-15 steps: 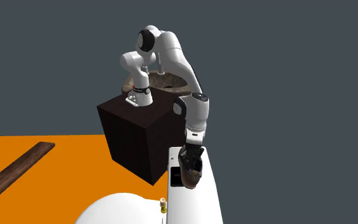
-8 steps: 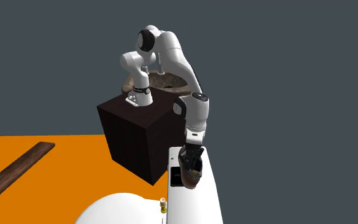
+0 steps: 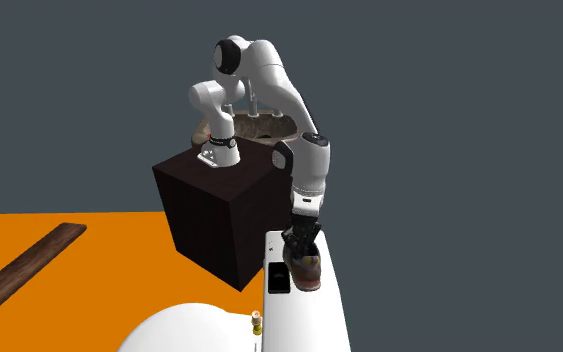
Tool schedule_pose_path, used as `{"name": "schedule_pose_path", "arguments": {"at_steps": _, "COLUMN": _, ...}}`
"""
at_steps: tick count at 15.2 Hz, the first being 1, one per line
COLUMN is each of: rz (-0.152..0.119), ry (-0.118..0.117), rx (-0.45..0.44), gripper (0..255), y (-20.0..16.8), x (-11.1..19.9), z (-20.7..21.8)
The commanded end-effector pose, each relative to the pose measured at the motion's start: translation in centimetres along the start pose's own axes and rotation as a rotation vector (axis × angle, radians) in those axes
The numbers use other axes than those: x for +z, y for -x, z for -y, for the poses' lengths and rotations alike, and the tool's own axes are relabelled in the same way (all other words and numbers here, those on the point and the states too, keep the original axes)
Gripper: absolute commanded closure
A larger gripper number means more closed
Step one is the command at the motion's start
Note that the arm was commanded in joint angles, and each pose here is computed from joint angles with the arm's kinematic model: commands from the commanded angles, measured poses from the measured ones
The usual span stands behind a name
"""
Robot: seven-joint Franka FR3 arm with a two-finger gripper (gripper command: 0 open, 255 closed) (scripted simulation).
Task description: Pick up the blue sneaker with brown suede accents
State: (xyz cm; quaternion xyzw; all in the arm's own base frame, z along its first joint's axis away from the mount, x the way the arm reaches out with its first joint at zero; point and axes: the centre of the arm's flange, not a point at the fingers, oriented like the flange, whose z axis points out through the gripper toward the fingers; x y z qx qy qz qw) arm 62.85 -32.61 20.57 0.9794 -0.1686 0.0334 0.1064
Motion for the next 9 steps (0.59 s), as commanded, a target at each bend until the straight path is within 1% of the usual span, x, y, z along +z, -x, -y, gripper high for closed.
{"name": "schedule_pose_path", "arguments": {"at_steps": 1, "rz": -0.002, "ry": 0.0, "rx": 0.0, "gripper": 255, "y": -0.1, "x": -1.2, "z": -0.2}}
{"name": "schedule_pose_path", "arguments": {"at_steps": 7, "rz": -0.002, "ry": 0.0, "rx": 0.0, "gripper": 255, "y": -0.5, "x": -4.2, "z": -0.9}}
{"name": "schedule_pose_path", "arguments": {"at_steps": 9, "rz": -0.002, "ry": 0.0, "rx": 0.0, "gripper": 255, "y": -0.5, "x": -4.3, "z": -0.9}}
